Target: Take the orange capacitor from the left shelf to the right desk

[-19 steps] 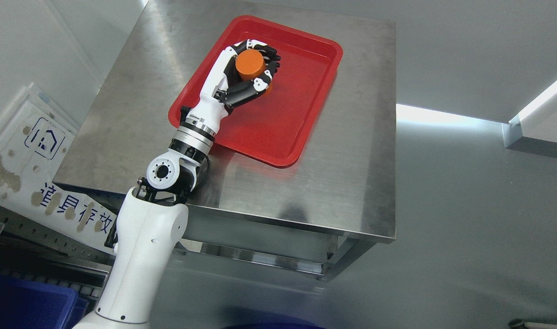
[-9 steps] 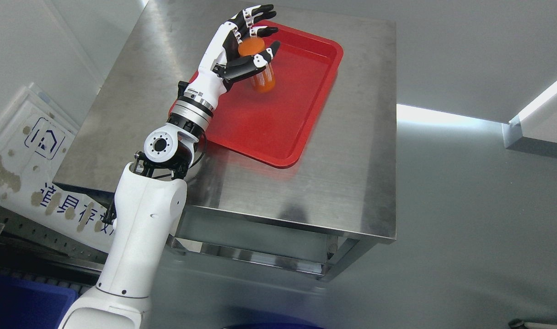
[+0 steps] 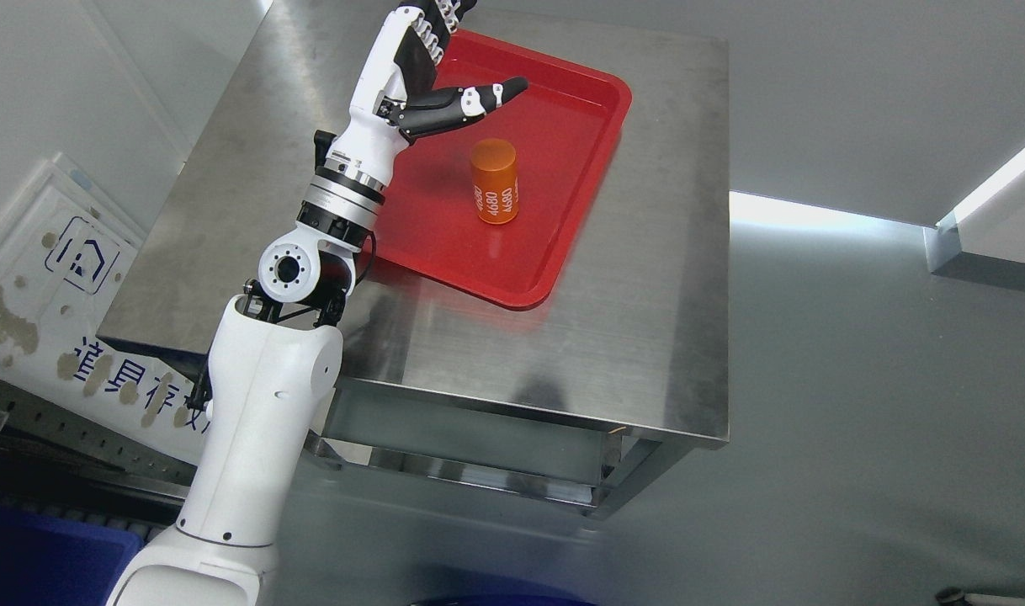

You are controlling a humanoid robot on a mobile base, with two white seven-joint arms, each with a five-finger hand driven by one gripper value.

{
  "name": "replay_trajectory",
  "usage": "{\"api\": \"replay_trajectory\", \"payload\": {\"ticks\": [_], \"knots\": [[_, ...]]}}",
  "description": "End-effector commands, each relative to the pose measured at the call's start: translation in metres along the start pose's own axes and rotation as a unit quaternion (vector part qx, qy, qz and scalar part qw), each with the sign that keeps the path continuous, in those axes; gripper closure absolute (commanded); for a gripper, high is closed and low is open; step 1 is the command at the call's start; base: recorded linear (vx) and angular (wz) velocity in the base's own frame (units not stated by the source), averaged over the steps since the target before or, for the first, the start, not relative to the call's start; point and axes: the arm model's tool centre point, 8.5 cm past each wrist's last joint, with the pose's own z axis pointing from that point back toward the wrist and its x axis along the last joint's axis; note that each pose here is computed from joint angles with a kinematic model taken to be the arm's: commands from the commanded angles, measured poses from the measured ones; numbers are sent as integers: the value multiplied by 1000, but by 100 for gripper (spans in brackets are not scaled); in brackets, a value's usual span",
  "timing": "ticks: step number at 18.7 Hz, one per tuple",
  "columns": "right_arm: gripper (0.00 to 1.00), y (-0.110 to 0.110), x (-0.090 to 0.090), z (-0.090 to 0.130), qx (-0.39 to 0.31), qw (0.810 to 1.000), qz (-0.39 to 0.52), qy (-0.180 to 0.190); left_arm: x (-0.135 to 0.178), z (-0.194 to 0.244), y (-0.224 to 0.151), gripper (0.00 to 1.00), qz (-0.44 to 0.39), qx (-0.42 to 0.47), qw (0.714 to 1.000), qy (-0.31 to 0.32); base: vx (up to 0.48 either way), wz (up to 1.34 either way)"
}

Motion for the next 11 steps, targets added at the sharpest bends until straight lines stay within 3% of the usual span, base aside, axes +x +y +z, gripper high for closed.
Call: {"api": "replay_trajectory", "payload": {"ticks": [1, 3, 5, 11], "knots": [[0, -11, -14, 0, -8, 1000, -6, 5, 20, 27, 66, 0, -26, 91, 995, -29, 0, 0], [0, -11, -14, 0, -7, 1000, -6, 5, 29, 47, 126, 0, -17, 179, 984, 0, 0, 0], [0, -11, -14, 0, -8, 1000, -6, 5, 32, 64, 153, 0, -9, 222, 975, 20, 0, 0], [0, -11, -14, 0, -8, 1000, -6, 5, 25, 89, 154, 0, -13, 235, 971, 33, 0, 0]]}}
